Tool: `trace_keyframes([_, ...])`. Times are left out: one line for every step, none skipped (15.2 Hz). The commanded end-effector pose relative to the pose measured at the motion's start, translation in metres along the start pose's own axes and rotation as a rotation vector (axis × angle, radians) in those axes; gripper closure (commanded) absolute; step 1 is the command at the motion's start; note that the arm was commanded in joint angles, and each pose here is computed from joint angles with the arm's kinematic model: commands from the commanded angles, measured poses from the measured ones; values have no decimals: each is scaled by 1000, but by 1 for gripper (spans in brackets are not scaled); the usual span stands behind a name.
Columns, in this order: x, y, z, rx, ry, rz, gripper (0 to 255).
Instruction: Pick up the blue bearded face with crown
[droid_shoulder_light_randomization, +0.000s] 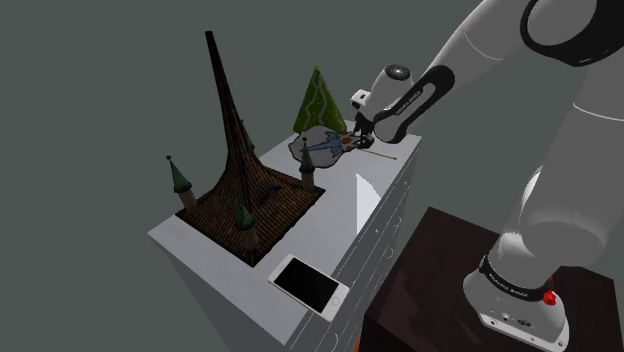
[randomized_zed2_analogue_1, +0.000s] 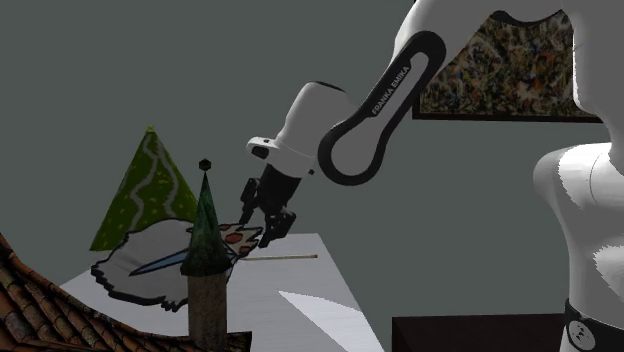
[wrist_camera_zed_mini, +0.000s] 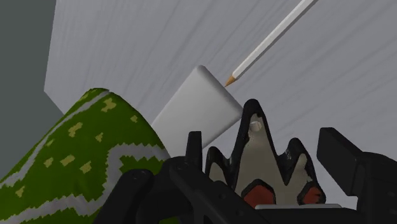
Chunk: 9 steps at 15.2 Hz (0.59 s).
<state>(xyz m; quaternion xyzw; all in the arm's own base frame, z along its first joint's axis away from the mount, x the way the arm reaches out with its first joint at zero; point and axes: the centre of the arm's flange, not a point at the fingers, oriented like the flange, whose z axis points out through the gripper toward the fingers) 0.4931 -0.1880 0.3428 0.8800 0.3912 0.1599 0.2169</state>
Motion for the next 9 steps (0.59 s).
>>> trace_keyframes([0, 5, -10, -1, 0, 0, 255])
trace_keyframes([1, 7, -14, -1, 0, 0, 255])
trace_keyframes([1, 10, -19, -1, 0, 0, 255])
trace_keyframes([2, 13, -24, -1, 0, 0, 255])
trace_keyframes([3, 15, -28, -1, 0, 0, 255])
trace_keyframes([3, 18, -33, -1, 0, 0, 255])
trace_keyframes([4, 21, -37, -1, 0, 0, 255])
trace_keyframes([4, 21, -38, -1, 0, 0, 255])
trace_keyframes([4, 21, -38, -1, 0, 0, 255])
